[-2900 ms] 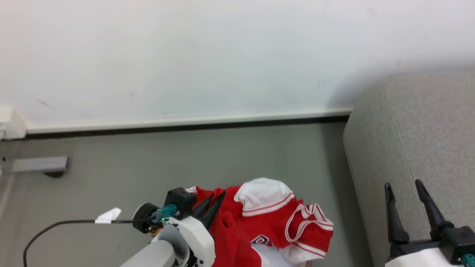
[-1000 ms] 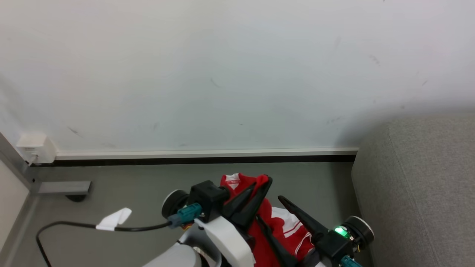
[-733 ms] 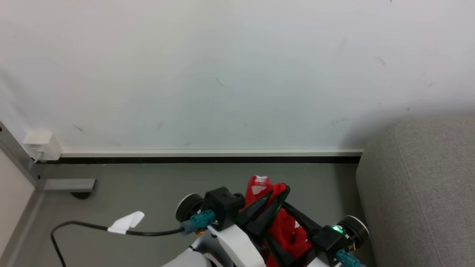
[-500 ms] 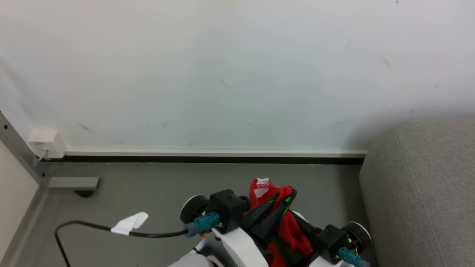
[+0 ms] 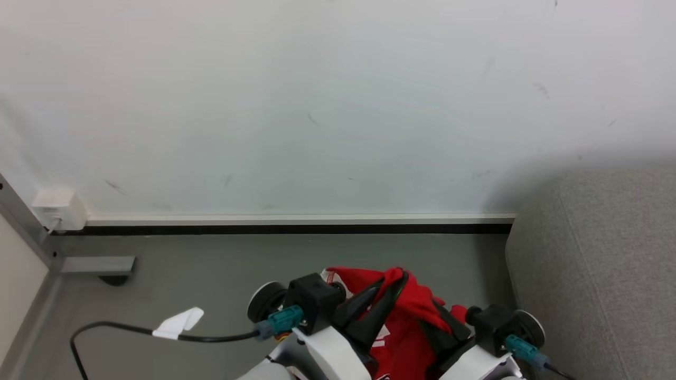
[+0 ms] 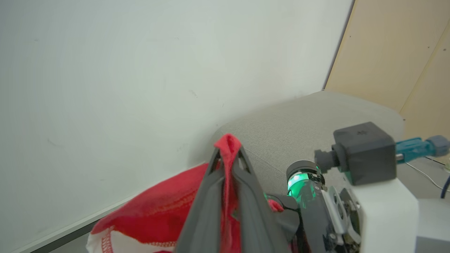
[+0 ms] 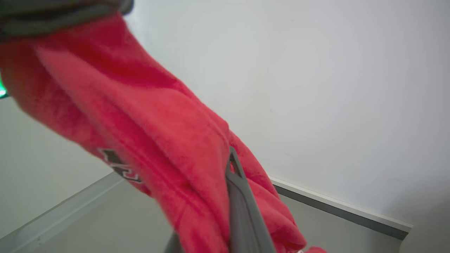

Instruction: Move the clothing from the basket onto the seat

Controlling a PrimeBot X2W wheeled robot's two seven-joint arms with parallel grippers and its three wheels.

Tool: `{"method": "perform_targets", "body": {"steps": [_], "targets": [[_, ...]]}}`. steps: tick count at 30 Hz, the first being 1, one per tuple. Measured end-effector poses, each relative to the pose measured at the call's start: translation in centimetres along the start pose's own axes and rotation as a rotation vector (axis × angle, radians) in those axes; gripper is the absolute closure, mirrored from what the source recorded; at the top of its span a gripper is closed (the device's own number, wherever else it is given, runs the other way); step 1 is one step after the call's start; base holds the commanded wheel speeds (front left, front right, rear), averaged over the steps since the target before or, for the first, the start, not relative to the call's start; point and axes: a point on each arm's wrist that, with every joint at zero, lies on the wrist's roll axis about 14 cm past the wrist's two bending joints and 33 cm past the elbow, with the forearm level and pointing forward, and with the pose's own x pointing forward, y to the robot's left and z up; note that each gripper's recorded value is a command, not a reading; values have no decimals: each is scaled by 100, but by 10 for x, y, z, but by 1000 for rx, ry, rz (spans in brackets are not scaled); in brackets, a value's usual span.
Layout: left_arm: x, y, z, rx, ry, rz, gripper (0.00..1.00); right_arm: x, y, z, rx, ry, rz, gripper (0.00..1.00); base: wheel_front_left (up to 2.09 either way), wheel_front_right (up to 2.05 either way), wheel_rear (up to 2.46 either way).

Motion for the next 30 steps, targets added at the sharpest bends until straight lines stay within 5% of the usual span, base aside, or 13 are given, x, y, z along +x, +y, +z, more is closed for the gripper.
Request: {"method": "perform_targets", "body": {"steps": [17,30], "targets": [[16,-23,-34,-37,57,-74,0,-25,-74,43,-72,-117,-231,100,0,0,0],[35,-48,-48,-58,76,-172,0,-85,-124,52,-132,-142,-433,100,0,0,0]]}}
